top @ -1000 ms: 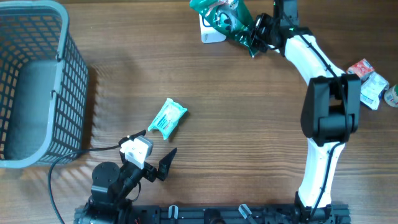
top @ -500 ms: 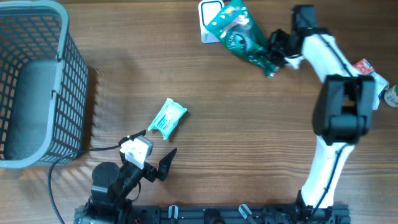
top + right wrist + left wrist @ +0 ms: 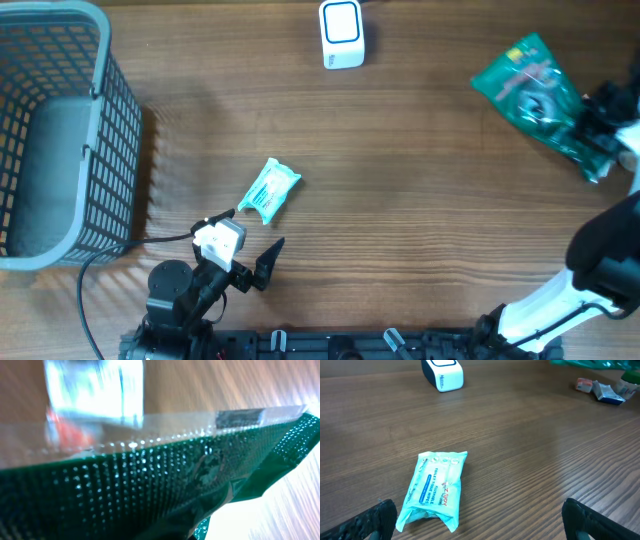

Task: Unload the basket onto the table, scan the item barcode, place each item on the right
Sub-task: 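Carry the 3M pack right and drop it at the table edge, then reach the right gripper to the teal wipes pack and grasp it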

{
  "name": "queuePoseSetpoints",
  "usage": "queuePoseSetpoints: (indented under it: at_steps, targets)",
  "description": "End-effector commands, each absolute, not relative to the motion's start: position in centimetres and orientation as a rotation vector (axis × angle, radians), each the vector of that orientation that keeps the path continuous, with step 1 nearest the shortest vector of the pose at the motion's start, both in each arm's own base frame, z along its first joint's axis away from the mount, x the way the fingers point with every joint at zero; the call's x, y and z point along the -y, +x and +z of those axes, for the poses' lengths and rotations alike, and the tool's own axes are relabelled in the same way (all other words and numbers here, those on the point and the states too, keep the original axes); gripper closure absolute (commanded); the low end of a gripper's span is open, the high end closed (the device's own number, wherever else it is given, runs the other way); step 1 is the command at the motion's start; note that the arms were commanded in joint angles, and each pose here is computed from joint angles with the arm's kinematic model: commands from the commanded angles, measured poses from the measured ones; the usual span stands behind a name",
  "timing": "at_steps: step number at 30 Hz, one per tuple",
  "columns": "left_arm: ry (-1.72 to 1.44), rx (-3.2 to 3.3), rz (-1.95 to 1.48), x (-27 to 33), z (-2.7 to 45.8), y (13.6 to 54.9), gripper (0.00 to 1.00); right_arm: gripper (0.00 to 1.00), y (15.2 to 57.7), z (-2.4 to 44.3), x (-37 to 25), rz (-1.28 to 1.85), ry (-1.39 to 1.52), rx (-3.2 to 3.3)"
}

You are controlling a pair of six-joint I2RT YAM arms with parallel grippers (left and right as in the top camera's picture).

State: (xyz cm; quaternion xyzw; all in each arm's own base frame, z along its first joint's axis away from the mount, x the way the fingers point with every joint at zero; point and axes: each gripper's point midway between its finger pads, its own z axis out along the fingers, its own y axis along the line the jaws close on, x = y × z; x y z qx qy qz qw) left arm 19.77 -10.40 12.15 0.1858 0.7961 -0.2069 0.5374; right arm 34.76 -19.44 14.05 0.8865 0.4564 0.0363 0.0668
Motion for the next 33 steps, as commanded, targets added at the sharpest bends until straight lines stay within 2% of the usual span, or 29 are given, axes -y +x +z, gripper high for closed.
queuePoseSetpoints:
  at_steps: [1,2,3,5,8,11,14,19,24,29,31,33]
  targets:
    - [0.441,-1.891,-0.489,10.3,12.2,19.8,0.00,0.43,32.2,11.6,26.8,-0.152,2.438,-1.637]
    - [0.441,-1.891,-0.489,10.3,12.2,19.8,0.00,0.08,32.2,11.4,28.4,-0.155,2.331,-1.752]
    - [0.441,-1.891,-0.489,10.3,12.2,19.8,0.00,0.00,32.4,11.4,29.4,-0.131,2.234,-1.843]
    - [0.441,-1.891,-0.489,10.3,12.2,19.8,0.00,0.00,33.7,12.6,30.5,0.033,2.000,-2.009]
    - [0.441,-1.891,-0.489,10.3,12.2,19.8,0.00,0.00,36.4,16.5,27.7,0.434,1.784,-2.058]
    - [0.441,-1.891,-0.489,10.3,12.2,19.8,0.00,0.00,38.8,21.2,20.9,0.820,1.543,-2.116]
    - [0.441,-1.891,-0.489,10.3,12.2,19.8,0.00,0.00,39.4,22.3,11.3,0.974,1.414,-2.329]
    - [0.441,-1.891,-0.489,10.3,12.2,19.8,0.00,0.00,39.4,19.3,-4.3,1.028,1.074,-2.741]
    - [0.441,-1.891,-0.489,10.3,12.2,19.8,0.00,0.00,34.2,14.6,-18.2,1.024,0.801,-3.075]
    - [0.441,-1.891,-0.489,10.3,12.2,19.8,0.00,0.00,29.4,10.7,-28.7,1.035,0.811,-3.154]
    - [0.441,-1.891,-0.489,10.3,12.2,19.8,0.00,0.01,29.2,9.1,-31.3,1.028,0.862,-3.081]
    - [0.441,-1.891,-0.489,10.3,12.2,19.8,0.00,0.06,29.3,7.7,-33.0,1.020,0.881,-2.999]
